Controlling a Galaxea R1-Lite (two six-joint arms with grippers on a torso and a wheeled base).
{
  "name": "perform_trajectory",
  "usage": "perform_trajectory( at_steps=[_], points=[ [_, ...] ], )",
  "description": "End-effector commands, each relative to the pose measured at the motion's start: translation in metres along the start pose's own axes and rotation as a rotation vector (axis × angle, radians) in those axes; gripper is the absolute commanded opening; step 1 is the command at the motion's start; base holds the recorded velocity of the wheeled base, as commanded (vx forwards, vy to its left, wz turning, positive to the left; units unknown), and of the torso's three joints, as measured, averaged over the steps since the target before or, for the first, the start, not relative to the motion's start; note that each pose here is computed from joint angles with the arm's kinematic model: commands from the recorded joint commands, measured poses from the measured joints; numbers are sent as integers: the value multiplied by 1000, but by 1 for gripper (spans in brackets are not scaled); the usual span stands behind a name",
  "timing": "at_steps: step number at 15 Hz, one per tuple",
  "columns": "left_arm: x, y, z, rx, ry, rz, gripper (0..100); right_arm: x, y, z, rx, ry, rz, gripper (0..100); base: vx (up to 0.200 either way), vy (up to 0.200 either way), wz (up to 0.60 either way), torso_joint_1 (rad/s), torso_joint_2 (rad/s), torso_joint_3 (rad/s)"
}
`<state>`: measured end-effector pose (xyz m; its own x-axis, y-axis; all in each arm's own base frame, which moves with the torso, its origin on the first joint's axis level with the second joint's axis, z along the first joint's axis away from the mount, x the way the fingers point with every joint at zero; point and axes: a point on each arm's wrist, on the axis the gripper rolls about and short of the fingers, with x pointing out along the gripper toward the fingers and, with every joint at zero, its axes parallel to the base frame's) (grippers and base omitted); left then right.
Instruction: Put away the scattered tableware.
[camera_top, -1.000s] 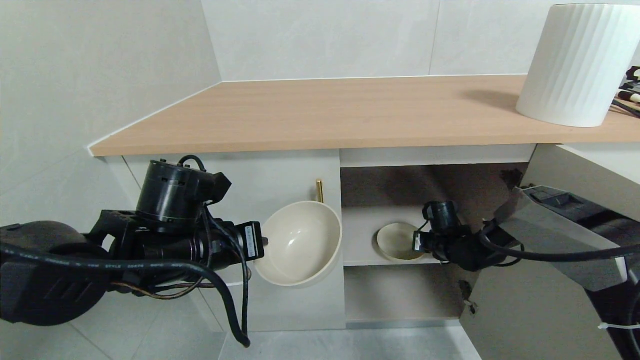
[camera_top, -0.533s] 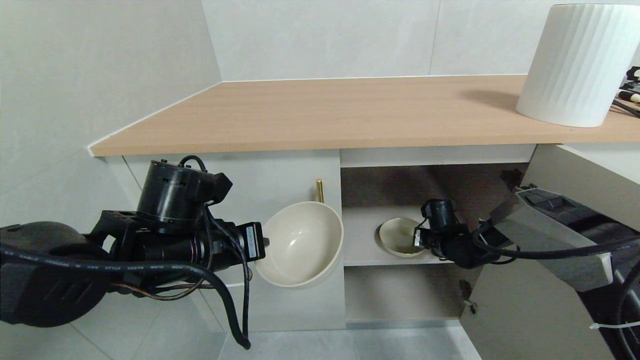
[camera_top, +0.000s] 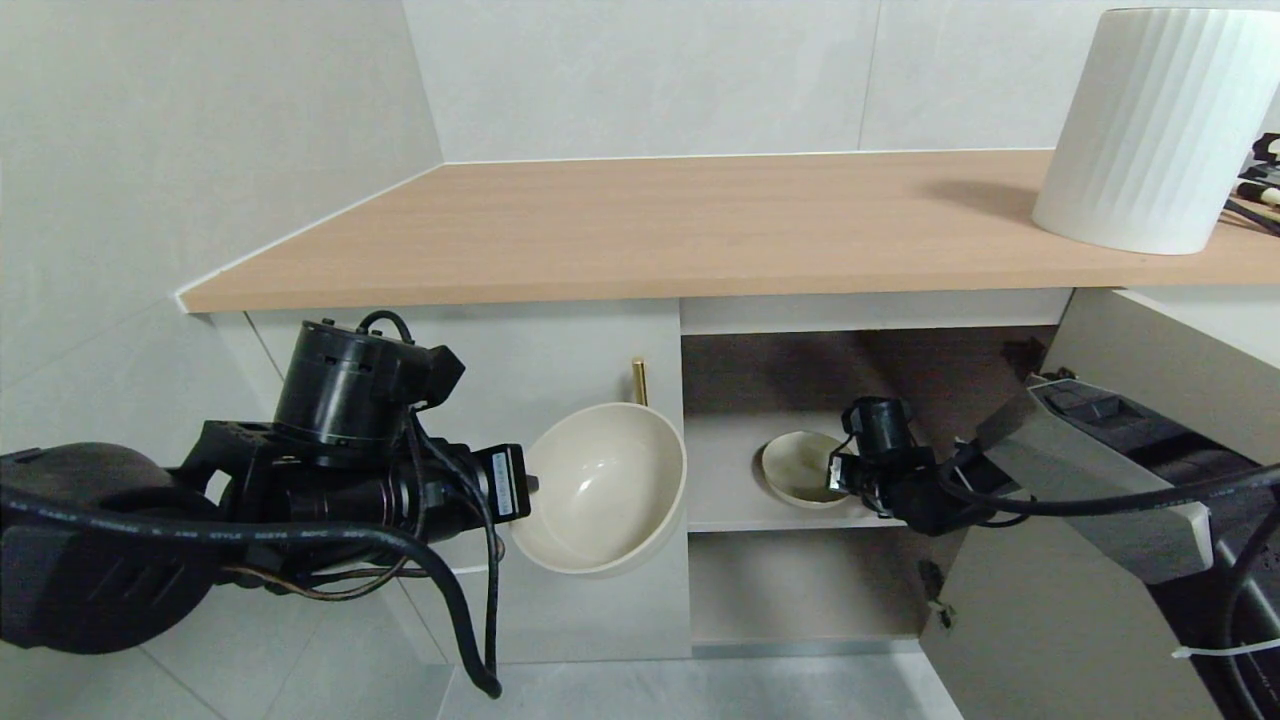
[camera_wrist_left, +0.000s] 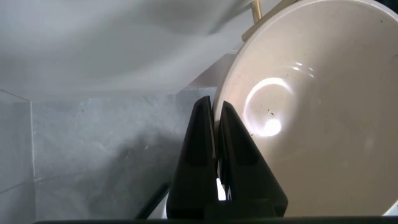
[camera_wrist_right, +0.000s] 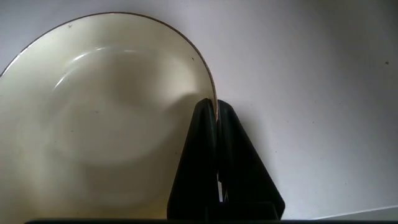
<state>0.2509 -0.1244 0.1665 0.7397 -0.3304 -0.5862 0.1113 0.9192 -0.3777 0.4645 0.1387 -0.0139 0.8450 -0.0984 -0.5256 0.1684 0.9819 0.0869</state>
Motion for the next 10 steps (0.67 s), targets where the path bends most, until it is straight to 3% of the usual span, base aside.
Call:
perform_trajectory(
  at_steps=[1,2,3,10],
  points=[
    [0,0,0,-1,0,1,0,0,0,0,0,0,1,0,0,0,0,0,0,0],
    [0,0,0,-1,0,1,0,0,0,0,1,-1,1,0,0,0,0,0,0,0],
    [0,0,0,-1,0,1,0,0,0,0,1,-1,1,100,0,0,0,0,0,0],
    [0,0,0,0,2,-2,0,-8,0,5,6,-2,4,100,0,0,0,0,0,0]
  ],
)
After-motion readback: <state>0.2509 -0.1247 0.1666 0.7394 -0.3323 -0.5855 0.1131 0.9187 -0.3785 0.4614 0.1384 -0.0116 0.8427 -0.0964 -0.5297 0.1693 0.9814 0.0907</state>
